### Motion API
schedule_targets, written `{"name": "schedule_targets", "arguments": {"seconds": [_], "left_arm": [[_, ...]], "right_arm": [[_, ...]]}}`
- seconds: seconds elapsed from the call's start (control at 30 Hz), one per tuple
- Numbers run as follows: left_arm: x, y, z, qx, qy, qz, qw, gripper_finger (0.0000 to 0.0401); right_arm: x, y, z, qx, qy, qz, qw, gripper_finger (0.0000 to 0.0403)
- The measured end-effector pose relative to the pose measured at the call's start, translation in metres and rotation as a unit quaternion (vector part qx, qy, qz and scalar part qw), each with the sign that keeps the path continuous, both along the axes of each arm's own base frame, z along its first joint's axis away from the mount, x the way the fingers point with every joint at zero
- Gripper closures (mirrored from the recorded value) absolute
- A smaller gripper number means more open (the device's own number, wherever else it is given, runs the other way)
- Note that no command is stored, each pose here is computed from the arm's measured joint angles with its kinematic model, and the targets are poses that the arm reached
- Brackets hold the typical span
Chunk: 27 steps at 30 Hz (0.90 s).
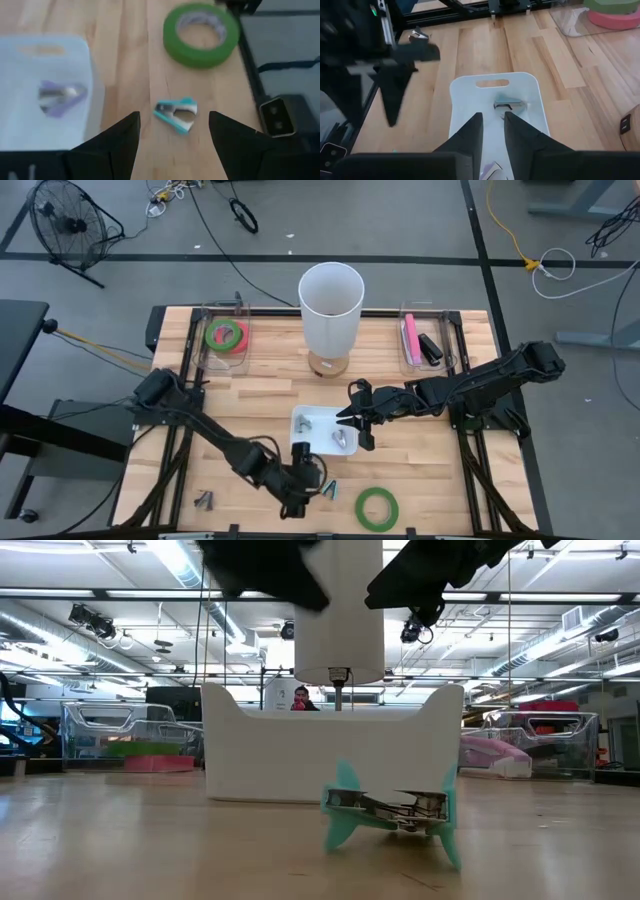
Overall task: Pick and place Stapler, Stapler remover, tape
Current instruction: Put the blue stapler remover into the white bin
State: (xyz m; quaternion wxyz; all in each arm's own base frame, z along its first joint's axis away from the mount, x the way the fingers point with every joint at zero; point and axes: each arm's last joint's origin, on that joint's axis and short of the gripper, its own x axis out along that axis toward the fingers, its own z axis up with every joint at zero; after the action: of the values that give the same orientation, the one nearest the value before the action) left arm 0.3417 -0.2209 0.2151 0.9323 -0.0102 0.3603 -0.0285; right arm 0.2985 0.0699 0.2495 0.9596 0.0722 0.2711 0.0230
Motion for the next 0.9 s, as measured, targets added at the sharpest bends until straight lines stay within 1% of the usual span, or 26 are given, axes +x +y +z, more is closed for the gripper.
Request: {"name": "schedule_targets", "arguments": {"seconds": [0.17, 0.3, 0.43, 0.6, 0.73, 0.8, 0.9], "left_arm": [[0.006, -0.007, -0.032, -0.004, 0.032, 0.025, 0.999, 0.0161], [0.012, -0.010, -0.048, -0.016, 0.037, 0.028, 0.999, 0.0161], [0.015, -0.012, -0.050, -0.032, 0.028, 0.025, 0.999, 0.0161], [0.015, -0.012, -0.050, -0.054, 0.030, 0.046, 0.997, 0.0161], [0.015, -0.012, -0.059, -0.062, 0.047, 0.059, 0.995, 0.0161], [0.017, -0.014, -0.062, -0.073, 0.042, 0.065, 0.994, 0.0161], [0.018, -0.014, -0.067, -0.076, 0.042, 0.071, 0.994, 0.0161]], "right_arm": [[0.000, 0.000, 0.000, 0.000, 0.000, 0.000, 1.000, 0.0321], [0.000, 0.000, 0.000, 0.000, -0.001, 0.000, 1.000, 0.0321], [0.000, 0.000, 0.000, 0.000, -0.001, 0.000, 1.000, 0.0321], [0.000, 0.000, 0.000, 0.000, 0.000, 0.000, 1.000, 0.0321], [0.000, 0.000, 0.000, 0.000, 0.000, 0.000, 1.000, 0.0321], [0.000, 0.000, 0.000, 0.000, 0.000, 0.000, 1.000, 0.0321], [0.000, 0.000, 0.000, 0.000, -0.001, 0.000, 1.000, 0.0321]]}}
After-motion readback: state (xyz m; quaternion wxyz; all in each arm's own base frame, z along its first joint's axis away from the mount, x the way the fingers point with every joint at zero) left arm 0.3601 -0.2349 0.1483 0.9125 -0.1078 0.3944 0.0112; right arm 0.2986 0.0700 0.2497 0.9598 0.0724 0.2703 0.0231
